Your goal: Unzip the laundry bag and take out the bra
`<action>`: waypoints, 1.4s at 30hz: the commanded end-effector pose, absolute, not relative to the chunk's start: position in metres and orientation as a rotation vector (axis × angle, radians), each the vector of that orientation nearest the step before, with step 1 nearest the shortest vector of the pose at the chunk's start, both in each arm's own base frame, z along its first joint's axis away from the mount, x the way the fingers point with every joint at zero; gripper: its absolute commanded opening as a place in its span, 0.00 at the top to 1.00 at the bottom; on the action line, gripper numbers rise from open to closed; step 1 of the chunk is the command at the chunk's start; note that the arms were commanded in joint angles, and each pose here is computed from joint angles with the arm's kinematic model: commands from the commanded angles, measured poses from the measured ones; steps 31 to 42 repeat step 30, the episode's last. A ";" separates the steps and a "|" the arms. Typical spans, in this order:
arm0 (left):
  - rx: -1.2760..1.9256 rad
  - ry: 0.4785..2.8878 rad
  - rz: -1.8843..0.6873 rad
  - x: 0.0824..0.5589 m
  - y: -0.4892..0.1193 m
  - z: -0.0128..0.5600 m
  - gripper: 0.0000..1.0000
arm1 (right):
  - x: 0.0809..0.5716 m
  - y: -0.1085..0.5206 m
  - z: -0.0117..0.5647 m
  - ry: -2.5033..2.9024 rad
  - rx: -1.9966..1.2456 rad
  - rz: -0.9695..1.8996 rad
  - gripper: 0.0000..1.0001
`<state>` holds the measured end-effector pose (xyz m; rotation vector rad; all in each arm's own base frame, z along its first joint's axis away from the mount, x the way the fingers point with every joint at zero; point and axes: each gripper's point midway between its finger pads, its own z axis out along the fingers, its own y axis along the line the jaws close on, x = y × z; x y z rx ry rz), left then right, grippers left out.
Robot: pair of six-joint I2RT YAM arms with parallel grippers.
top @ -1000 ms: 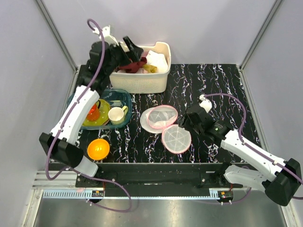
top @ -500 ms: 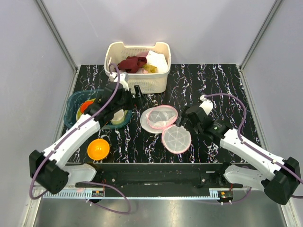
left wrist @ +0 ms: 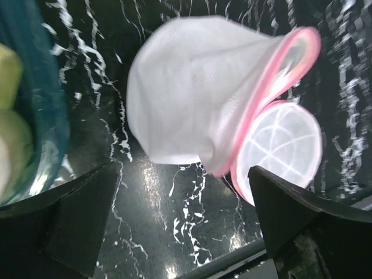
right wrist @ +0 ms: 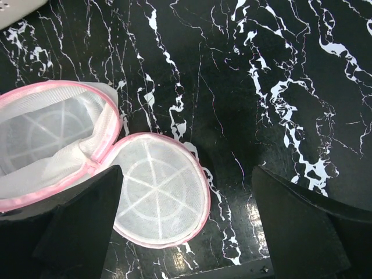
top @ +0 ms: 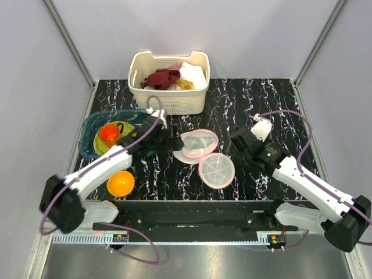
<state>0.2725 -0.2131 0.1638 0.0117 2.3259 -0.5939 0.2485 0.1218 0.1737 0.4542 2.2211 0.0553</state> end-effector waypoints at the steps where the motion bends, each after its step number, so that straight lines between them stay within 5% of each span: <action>1: 0.142 2.369 -0.716 0.291 -0.279 0.143 0.01 | 0.250 0.110 0.195 2.134 0.505 0.071 0.00; 9: 0.288 2.289 -0.891 0.301 -0.343 0.183 0.01 | 0.237 0.100 0.200 2.107 0.544 0.117 0.00; 30: 0.094 2.178 -0.446 0.265 -0.180 0.249 0.01 | 0.251 0.116 0.190 2.145 0.525 0.103 0.00; 42: 0.094 2.178 -0.446 0.265 -0.180 0.249 0.01 | 0.251 0.116 0.190 2.145 0.525 0.103 0.00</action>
